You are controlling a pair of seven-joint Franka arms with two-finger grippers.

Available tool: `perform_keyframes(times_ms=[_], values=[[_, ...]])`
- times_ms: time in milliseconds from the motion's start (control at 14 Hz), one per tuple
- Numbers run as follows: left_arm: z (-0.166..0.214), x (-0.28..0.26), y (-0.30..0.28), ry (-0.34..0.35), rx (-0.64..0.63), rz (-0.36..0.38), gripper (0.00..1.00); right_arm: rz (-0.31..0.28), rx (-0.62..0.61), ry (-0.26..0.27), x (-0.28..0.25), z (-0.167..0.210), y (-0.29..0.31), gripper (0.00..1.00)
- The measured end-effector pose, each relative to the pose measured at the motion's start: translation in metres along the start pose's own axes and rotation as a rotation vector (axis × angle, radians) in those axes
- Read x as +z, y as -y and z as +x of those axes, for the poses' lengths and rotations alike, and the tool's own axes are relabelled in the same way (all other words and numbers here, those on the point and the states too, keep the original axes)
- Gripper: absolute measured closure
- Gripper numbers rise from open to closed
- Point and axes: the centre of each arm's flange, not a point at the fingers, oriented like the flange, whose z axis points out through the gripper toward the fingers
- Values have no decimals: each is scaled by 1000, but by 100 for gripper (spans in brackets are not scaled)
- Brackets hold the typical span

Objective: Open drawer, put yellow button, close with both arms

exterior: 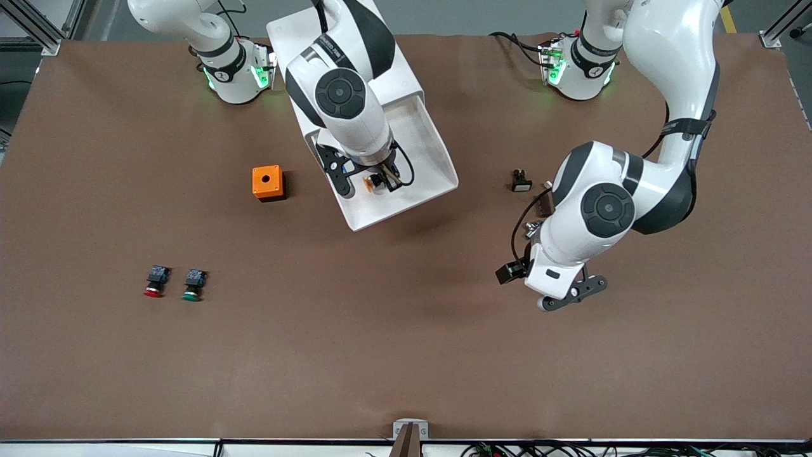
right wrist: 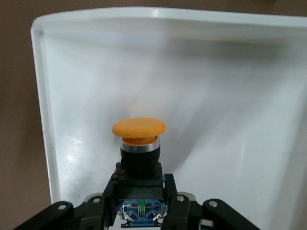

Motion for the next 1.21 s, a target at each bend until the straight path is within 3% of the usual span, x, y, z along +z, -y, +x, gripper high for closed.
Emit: perform_keyframes(times_ms=[143,357,714,929,1214], values=[[-12,1,-12,0,-16,-1,0,5,-5,0,1,-4,0,59],[-29,2,-27,1,-31,0,0,2,-8,-1,3,-6,-1,49],[-46,3,-41,3,-48,0,0,45,-1,10,-45,0,4,1],[-83,6,-69,8,-68,2,0,-8,16,12,-120,40,-4,0],[-127,11,-97,15,-40,7,0,-45,-157,32,-204,127,-35,0]])
